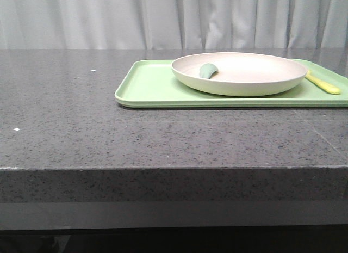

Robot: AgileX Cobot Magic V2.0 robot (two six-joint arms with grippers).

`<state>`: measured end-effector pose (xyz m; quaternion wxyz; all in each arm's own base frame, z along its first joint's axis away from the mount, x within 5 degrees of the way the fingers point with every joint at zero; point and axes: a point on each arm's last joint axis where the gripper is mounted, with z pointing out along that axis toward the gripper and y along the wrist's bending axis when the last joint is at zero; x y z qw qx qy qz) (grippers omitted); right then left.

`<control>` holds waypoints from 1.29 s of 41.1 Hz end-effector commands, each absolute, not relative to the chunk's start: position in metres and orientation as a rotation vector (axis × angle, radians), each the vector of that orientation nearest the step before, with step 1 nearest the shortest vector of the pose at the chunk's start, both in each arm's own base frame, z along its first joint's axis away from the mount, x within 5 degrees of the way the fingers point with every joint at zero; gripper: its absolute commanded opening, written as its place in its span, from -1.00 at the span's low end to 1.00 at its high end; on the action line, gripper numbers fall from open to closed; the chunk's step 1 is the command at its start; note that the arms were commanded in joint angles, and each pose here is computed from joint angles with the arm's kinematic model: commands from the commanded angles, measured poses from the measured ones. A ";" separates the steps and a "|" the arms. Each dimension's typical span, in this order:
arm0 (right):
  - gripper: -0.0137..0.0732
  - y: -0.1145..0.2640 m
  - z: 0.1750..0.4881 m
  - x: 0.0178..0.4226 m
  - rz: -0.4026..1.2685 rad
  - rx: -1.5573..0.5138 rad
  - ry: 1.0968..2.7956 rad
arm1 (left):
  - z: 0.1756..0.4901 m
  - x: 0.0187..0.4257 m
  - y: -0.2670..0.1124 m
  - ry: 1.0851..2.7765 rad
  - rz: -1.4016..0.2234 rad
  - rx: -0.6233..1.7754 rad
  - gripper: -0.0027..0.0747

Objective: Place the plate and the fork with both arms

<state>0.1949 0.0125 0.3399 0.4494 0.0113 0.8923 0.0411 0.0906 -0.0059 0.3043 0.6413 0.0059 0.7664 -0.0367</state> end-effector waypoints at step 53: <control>-0.96 0.003 0.302 0.033 0.109 0.008 1.520 | 0.320 0.091 -0.006 1.641 -0.092 0.009 -0.98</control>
